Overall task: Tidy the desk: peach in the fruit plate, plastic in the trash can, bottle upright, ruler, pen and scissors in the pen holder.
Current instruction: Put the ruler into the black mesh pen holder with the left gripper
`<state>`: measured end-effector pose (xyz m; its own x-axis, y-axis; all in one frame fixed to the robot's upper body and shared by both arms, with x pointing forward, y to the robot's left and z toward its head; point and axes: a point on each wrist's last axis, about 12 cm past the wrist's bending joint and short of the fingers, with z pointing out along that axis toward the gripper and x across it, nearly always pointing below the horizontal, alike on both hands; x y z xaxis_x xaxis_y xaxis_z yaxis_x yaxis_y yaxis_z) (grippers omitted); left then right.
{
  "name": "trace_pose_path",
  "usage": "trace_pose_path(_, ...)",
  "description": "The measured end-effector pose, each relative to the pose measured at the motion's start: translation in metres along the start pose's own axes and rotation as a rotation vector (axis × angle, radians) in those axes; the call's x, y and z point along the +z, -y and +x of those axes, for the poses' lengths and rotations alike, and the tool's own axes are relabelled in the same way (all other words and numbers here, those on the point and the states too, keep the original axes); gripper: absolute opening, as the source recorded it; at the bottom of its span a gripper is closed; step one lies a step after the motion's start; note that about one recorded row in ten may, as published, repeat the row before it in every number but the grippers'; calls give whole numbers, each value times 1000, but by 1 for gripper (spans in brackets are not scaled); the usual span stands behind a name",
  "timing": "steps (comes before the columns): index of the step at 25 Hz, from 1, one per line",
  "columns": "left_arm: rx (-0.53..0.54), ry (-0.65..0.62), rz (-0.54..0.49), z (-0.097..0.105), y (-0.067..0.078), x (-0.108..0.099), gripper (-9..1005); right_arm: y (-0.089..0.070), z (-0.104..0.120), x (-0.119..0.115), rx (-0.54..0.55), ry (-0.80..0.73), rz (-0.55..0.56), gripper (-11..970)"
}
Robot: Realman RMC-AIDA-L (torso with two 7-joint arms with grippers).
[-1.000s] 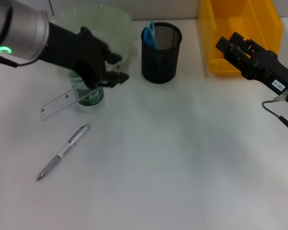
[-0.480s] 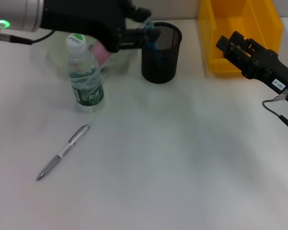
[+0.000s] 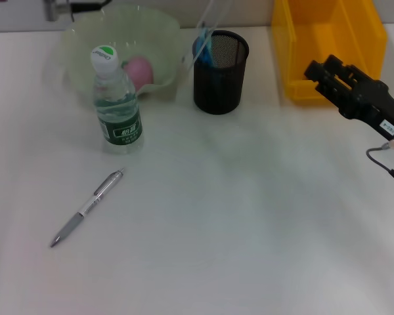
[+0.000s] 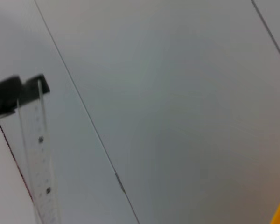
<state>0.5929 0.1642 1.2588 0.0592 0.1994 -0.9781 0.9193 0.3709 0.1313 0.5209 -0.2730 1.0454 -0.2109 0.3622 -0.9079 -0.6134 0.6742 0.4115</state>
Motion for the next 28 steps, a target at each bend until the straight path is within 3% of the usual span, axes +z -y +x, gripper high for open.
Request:
trace_pose_path(2,-10,81,-38,4,0,8,395,1,3,-6,6,-2,13,588)
trace_pose_path(5,-11,91,-44,6,0,9,395,1,4,-9,9,-3,19,588)
trace_pose_path(17,-71,335,-144,46,7,40,396,-1,16,-24,47,-15,55,589)
trace_pose_path(28,-85,341,-184,73,11,58,397,-6,25,-30,89,-29,57,588)
